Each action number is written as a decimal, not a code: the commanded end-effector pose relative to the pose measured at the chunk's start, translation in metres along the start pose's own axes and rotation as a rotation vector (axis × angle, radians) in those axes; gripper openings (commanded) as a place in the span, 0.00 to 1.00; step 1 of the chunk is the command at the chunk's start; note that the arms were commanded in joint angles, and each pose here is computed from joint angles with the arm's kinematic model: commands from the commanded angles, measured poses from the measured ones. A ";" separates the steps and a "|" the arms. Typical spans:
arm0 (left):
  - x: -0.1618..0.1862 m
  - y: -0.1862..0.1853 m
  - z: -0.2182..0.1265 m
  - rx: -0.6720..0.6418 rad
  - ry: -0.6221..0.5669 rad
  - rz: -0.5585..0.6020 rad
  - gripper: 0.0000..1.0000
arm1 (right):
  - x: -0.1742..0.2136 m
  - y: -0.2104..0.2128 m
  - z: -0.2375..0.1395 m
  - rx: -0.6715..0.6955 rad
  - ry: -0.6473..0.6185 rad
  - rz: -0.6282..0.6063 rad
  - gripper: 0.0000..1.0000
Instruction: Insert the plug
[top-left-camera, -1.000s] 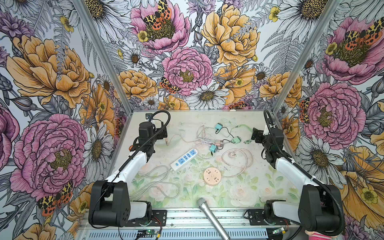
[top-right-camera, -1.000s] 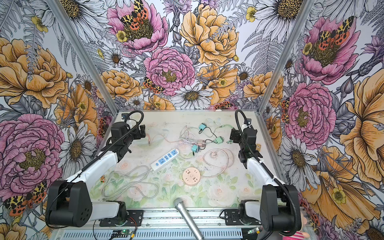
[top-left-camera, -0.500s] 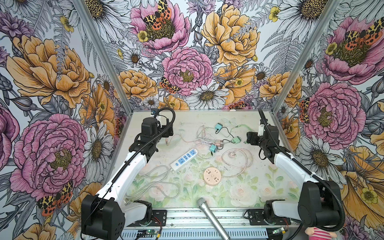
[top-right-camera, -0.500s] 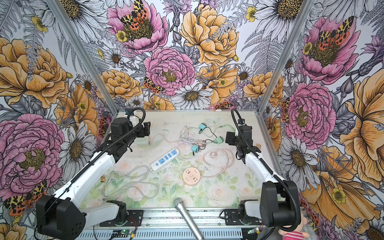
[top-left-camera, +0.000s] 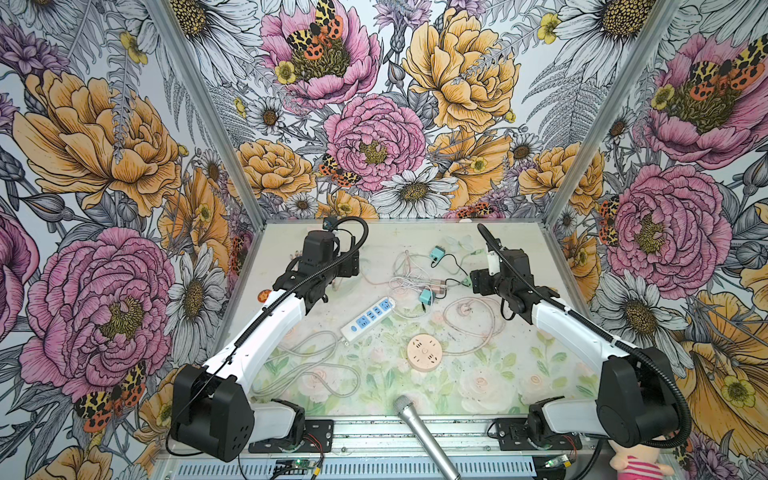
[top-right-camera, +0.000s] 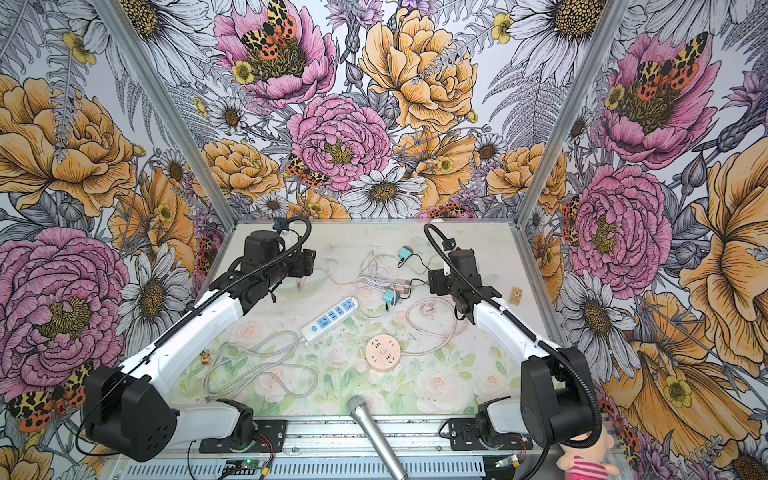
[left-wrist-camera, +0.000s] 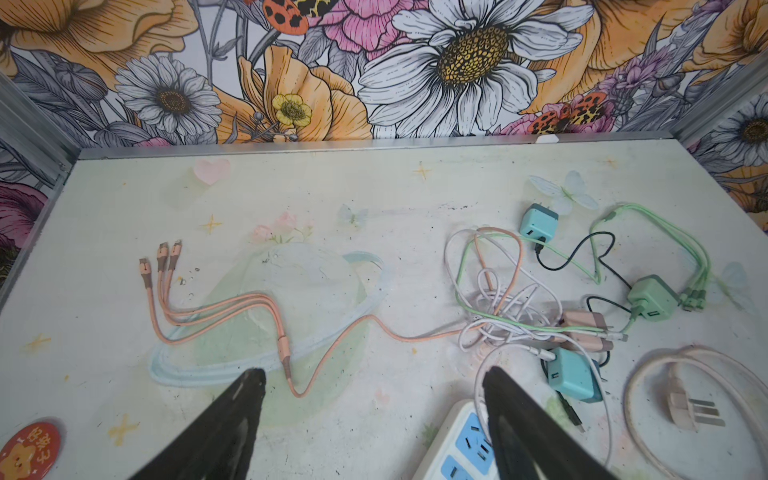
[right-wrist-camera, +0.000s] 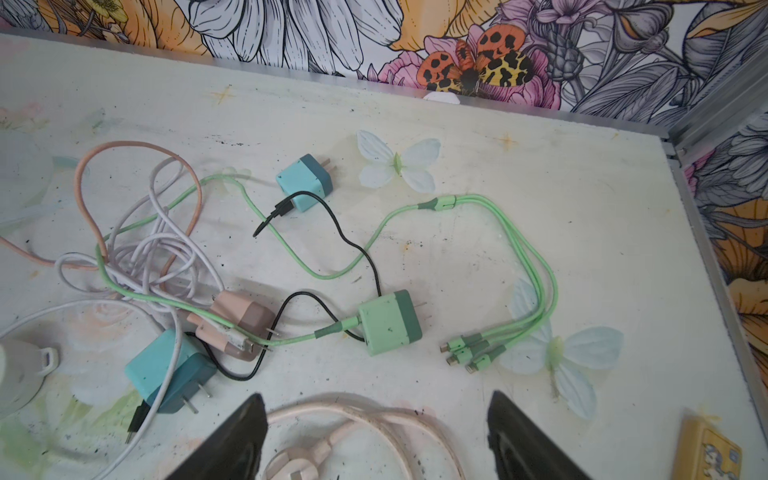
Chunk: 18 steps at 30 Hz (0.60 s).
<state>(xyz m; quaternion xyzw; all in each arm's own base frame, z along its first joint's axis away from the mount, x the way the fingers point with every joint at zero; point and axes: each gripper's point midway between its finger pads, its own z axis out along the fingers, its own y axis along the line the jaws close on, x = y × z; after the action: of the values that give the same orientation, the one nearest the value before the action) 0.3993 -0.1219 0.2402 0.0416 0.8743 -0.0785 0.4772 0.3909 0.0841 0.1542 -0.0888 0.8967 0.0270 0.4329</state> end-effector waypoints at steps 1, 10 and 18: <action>0.004 0.000 0.009 -0.043 0.046 -0.026 0.83 | -0.016 0.001 -0.005 0.018 -0.033 -0.025 0.83; 0.036 0.003 0.055 -0.103 0.213 -0.229 0.75 | -0.028 0.011 -0.017 0.009 -0.075 -0.043 0.83; 0.042 -0.053 0.081 0.024 0.274 -0.182 0.71 | -0.026 0.026 -0.017 -0.027 -0.071 -0.067 0.82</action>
<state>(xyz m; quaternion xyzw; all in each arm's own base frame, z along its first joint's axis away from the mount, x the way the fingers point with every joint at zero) 0.4343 -0.1612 0.1532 -0.0363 0.9354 -0.0884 0.3404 0.3840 0.1063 0.1644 -0.1178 0.8888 0.0297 0.4419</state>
